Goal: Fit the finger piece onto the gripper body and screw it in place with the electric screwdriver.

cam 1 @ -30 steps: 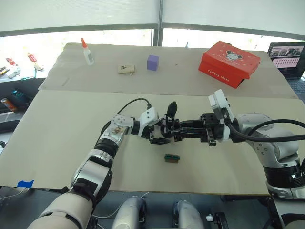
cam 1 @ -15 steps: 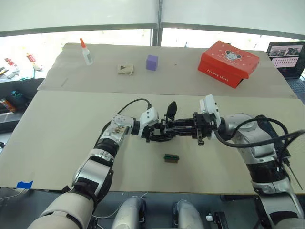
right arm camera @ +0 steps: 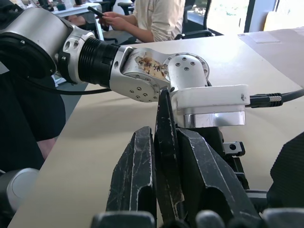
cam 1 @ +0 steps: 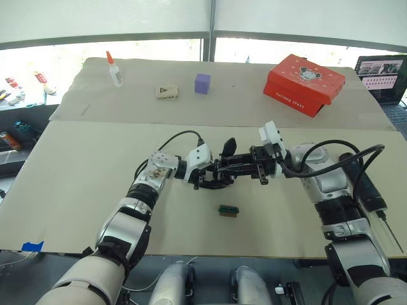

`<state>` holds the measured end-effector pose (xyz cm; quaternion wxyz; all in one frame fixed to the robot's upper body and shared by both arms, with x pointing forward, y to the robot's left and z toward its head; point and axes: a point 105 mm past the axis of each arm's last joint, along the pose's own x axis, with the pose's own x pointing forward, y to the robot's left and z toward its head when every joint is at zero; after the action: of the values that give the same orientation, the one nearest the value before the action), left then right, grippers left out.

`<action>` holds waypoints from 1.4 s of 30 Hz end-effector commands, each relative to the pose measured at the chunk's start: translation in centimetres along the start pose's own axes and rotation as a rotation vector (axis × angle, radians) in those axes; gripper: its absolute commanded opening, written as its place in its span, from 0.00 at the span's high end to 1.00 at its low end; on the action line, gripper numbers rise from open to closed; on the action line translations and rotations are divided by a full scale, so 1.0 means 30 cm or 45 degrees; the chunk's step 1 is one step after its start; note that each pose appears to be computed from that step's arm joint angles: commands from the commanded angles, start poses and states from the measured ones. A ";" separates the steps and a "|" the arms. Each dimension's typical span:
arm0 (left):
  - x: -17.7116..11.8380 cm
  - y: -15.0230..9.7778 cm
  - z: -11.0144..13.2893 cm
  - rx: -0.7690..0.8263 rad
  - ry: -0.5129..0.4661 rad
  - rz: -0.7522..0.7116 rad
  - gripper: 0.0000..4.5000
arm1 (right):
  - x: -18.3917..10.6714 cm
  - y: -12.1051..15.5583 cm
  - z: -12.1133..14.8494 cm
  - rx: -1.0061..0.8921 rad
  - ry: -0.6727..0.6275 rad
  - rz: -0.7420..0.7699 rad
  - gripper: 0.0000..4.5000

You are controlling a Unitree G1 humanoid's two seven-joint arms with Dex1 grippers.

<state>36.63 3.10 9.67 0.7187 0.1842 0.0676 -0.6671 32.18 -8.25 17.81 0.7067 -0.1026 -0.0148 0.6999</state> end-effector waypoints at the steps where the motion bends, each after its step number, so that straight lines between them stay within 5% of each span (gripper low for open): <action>1: -0.002 -0.004 0.005 0.006 0.001 -0.021 0.49 | 0.010 -0.006 -0.007 -0.007 0.016 0.008 0.93; 18: -0.001 -0.007 0.004 -0.004 -0.018 -0.006 0.49 | -0.014 -0.005 -0.119 0.074 0.104 -0.055 0.93; 35: -0.004 -0.013 -0.003 -0.018 -0.022 0.002 0.49 | 0.015 0.085 -0.184 0.242 0.184 0.147 0.93; 42: 0.000 -0.010 -0.001 -0.025 -0.028 0.010 0.49 | 0.028 0.011 -0.253 0.279 0.273 -0.095 0.93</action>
<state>36.33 3.54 8.89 0.7236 0.1800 0.0791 -0.6616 32.38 -7.43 16.10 0.7085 -0.0870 0.0125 0.7002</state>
